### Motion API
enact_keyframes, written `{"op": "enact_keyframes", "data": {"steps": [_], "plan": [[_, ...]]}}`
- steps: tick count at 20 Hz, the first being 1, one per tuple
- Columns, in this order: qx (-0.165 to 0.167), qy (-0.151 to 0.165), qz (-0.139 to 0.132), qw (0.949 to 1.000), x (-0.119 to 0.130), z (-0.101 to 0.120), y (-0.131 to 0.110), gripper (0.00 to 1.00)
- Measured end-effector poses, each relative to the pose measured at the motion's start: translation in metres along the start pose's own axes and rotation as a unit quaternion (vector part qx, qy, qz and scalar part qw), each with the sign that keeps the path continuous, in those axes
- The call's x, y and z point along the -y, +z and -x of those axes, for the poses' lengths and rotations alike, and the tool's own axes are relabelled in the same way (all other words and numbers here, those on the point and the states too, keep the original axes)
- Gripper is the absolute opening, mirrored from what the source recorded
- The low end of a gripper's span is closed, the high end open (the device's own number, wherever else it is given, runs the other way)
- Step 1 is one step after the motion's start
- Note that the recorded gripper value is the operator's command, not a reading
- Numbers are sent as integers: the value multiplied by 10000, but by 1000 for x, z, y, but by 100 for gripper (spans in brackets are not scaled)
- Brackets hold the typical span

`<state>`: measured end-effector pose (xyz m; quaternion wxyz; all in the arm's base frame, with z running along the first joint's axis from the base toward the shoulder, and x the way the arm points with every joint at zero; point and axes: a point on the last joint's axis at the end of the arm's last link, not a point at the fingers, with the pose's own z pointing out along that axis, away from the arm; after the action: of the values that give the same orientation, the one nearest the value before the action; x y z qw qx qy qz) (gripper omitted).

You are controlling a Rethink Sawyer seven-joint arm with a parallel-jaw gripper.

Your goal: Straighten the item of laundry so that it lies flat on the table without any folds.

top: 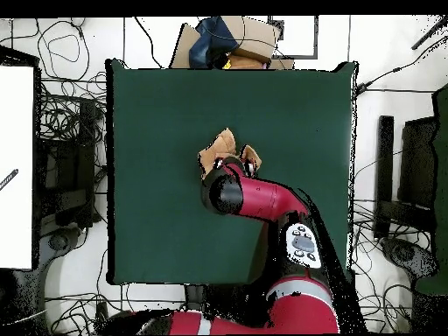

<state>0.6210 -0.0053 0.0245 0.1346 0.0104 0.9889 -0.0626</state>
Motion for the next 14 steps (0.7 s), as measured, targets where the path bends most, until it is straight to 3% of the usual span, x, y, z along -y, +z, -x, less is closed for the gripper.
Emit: {"op": "enact_keyframes", "data": {"steps": [4, 5, 14], "plan": [[0, -28, -3, 10000, 0, -1, 0, 100], [-2, -79, -7, 10000, 0, -2, 0, 0], [25, -115, -18, 9999, 1, -3, 0, 0]]}}
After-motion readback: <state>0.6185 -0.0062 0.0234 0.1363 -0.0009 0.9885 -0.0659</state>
